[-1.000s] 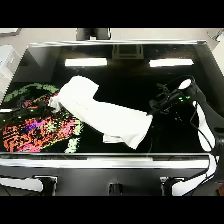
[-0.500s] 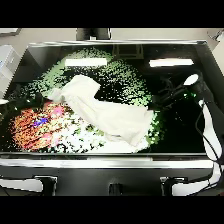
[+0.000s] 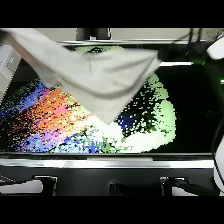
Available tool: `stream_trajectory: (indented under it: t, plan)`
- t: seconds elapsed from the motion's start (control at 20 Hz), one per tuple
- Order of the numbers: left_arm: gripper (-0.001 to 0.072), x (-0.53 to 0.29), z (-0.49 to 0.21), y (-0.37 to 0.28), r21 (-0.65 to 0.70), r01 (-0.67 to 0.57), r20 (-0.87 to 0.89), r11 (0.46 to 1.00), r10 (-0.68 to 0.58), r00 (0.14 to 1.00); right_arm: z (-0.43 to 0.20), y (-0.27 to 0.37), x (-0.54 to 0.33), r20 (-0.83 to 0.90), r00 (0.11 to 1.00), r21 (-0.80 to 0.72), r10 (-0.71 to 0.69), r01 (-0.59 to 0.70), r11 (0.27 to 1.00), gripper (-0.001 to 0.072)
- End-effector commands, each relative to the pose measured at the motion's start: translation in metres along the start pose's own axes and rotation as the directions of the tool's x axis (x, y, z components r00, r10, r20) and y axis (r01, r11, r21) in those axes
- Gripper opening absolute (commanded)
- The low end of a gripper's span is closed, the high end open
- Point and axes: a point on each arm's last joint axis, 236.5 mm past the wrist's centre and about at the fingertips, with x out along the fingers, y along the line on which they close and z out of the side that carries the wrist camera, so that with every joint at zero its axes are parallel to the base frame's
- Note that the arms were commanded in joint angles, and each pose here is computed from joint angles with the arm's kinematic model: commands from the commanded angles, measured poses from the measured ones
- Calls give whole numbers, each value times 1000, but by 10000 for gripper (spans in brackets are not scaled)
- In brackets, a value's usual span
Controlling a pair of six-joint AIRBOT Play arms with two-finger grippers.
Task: Fold the clothes and pants, and hang the long-sleeved shirts on hangers.
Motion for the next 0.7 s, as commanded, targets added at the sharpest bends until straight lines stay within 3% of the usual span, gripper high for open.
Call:
stream_trajectory:
  t: [0.0,0.1,0.25,0.4,0.65]
  plan:
    - [15,-70,47,-111,148,57,140,987,-78,987,81,38,-91,239,971,-79,-18,38,996,27]
    - [16,-113,30,-143,185,8,138,983,-34,990,83,62,-147,263,965,-117,0,32,993,27]
    - [15,-177,-5,-163,186,-185,131,965,162,978,70,94,-231,301,954,-173,11,43,984,26]
    - [14,-211,-35,-169,141,-305,107,942,292,950,66,98,-287,375,926,-108,-42,88,990,26]
    - [15,-183,-48,-116,32,-327,-28,944,328,944,62,59,-221,256,959,-37,-121,135,990,27]
